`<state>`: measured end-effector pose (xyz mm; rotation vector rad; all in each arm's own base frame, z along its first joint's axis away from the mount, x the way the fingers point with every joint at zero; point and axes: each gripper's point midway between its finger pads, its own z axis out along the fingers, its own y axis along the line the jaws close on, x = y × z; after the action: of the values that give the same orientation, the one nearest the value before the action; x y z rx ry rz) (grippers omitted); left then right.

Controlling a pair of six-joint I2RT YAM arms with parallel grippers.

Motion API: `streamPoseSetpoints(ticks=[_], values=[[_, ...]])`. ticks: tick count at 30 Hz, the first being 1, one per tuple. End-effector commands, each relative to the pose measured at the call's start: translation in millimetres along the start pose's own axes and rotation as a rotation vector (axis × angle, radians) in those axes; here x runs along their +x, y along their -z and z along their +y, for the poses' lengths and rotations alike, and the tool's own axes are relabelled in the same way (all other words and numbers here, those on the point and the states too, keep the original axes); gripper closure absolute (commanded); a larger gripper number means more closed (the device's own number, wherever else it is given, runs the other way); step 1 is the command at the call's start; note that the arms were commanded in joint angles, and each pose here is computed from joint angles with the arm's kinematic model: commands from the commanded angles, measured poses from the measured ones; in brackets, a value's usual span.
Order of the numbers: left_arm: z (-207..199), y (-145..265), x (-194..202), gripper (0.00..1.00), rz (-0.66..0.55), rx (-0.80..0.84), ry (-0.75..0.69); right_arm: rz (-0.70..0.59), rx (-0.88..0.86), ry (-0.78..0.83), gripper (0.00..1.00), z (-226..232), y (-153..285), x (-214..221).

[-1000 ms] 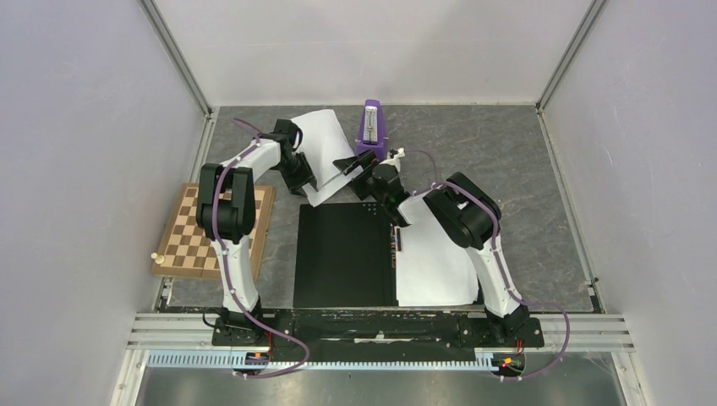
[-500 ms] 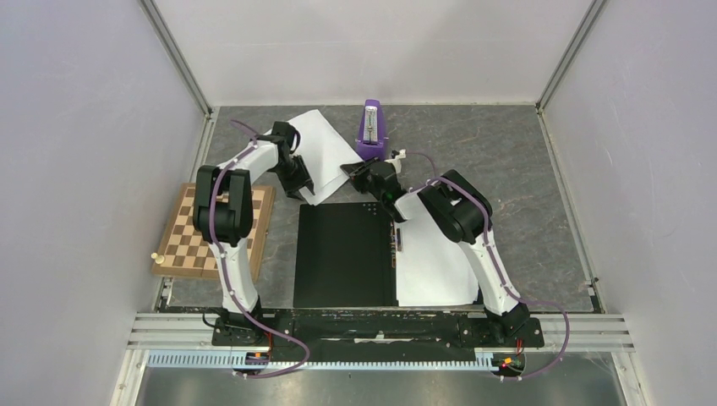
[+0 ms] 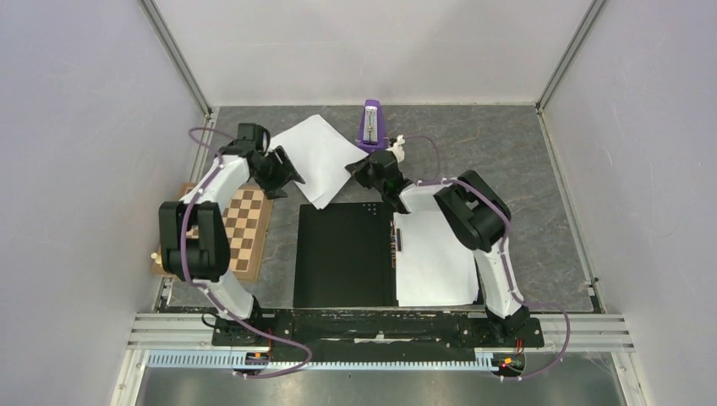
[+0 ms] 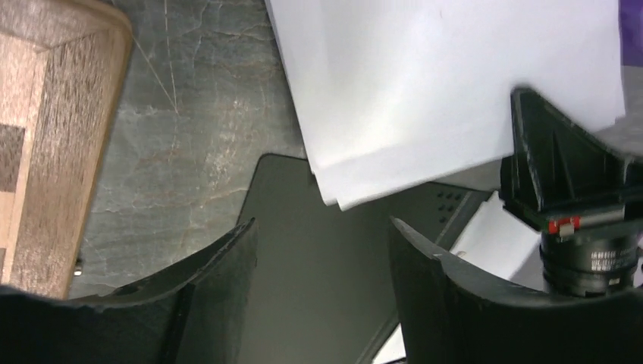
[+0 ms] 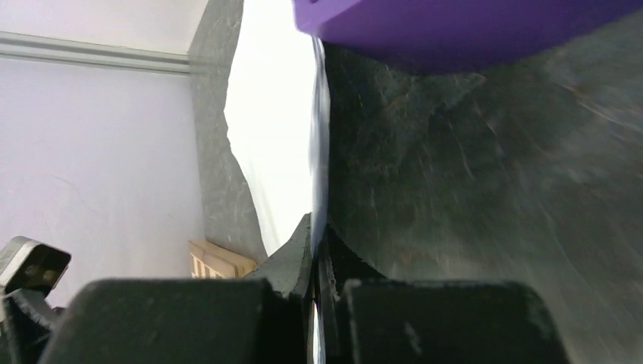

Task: Put the files into the folder

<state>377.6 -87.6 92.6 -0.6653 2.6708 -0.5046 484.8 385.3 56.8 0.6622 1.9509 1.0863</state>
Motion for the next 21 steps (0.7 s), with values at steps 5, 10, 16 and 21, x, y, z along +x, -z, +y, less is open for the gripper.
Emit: streamPoseSetpoints(ticks=[5, 10, 16, 21], values=[[-33.7, 17.0, 31.6, 0.28, 0.029, 0.331, 0.168, -0.025, 0.112, 0.072, 1.0, 5.5, 115.8, -27.7], [-47.4, 16.1, 69.6, 0.23, 0.007, 0.489, 0.312, 0.017, 0.204, 0.054, 1.0, -28.6, 159.0, -19.0], [-55.2, 8.3, 82.1, 0.21, -0.034, 0.613, 0.415, 0.031, 0.235, 0.053, 1.0, -46.0, 182.8, -15.4], [-49.3, -1.0, 90.8, 0.2, -0.036, 0.555, 0.428, 0.024, 0.234, 0.058, 1.0, -39.4, 186.7, -20.0]])
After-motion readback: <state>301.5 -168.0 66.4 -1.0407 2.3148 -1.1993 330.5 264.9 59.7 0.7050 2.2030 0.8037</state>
